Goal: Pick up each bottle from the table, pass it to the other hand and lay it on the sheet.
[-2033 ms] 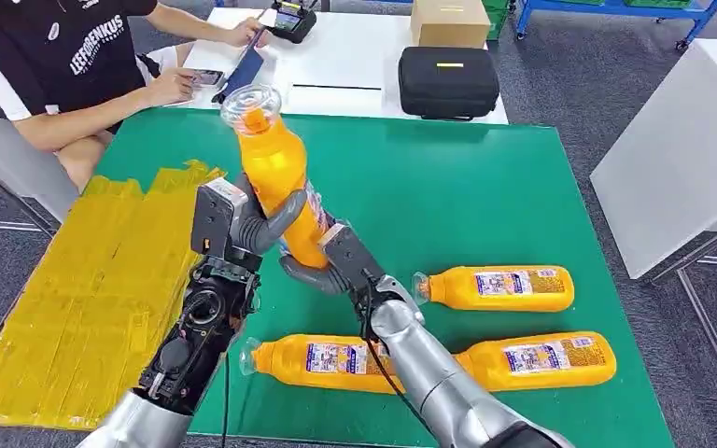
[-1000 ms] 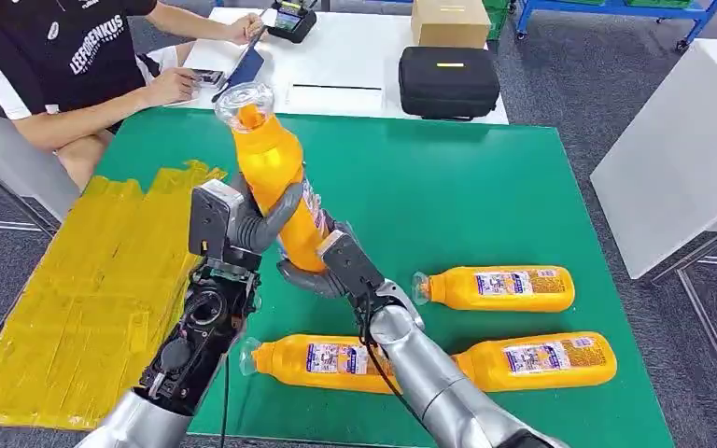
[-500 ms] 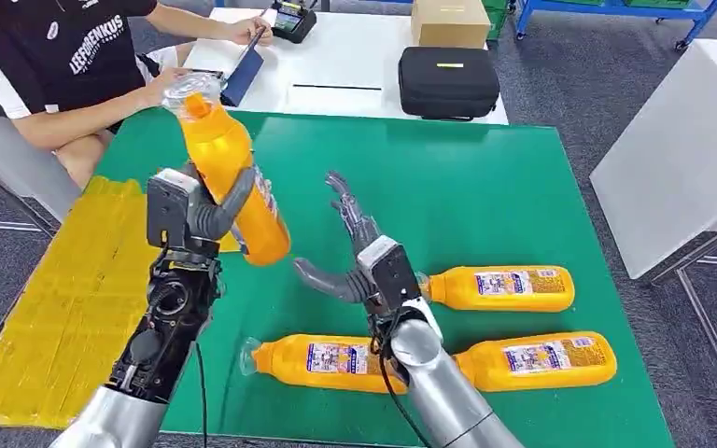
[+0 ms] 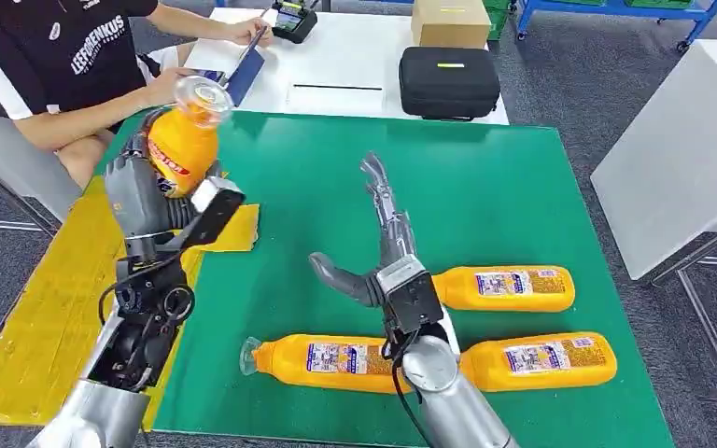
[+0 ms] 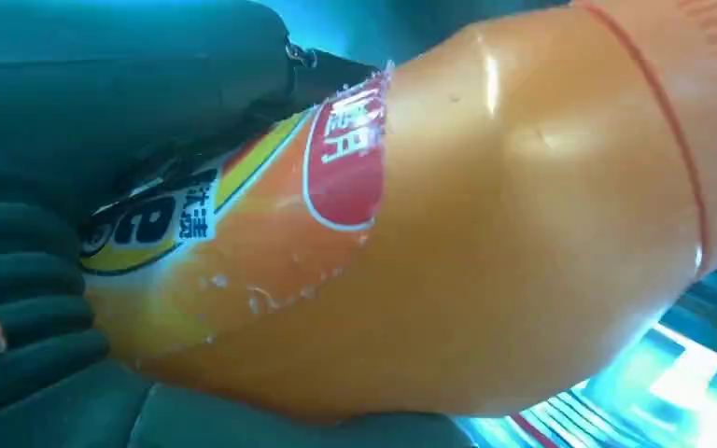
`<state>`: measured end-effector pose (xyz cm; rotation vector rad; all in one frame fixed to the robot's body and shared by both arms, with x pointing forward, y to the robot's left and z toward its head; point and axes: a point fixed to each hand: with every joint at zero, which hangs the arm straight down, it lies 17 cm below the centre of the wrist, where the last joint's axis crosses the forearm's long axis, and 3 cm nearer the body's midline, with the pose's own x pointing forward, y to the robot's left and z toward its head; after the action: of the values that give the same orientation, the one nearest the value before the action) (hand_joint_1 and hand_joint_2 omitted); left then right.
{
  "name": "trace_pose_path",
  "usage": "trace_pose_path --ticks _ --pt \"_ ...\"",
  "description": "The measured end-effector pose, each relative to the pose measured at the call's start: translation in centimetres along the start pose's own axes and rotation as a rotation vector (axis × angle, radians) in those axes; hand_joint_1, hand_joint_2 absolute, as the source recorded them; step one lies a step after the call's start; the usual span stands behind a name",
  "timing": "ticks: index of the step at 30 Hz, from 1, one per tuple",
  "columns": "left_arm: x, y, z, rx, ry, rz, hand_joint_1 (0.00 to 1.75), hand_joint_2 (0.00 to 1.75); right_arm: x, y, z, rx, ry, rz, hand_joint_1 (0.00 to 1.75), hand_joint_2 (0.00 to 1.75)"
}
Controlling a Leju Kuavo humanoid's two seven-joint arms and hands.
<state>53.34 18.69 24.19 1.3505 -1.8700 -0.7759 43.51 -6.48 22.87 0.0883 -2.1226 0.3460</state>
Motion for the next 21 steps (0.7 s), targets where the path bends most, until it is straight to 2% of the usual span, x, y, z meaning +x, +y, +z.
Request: trace_pose_path --ticks 2,7,12,21 --pt "-0.2 -1.0 0.2 -0.028 -0.057 -0.157 1.75 1.75 0.9 -0.3 -0.1 -0.009 -0.025 0.019 0.00 1.75" --pt "-2.4 -2.1 0.6 -0.062 0.019 -0.118 1.75 1.75 2.0 -0.5 -0.1 -0.017 -0.050 0.024 0.00 1.75" --pt "-3.0 -4.0 1.2 -0.124 -0.013 -0.198 1.75 1.75 3.5 -1.1 0.0 -0.035 -0.093 0.013 0.00 1.75" --pt "-6.4 -9.8 5.3 -0.339 -0.025 -0.301 1.75 1.75 5.5 -1.8 -0.3 -0.034 -0.146 -0.007 0.00 1.75"
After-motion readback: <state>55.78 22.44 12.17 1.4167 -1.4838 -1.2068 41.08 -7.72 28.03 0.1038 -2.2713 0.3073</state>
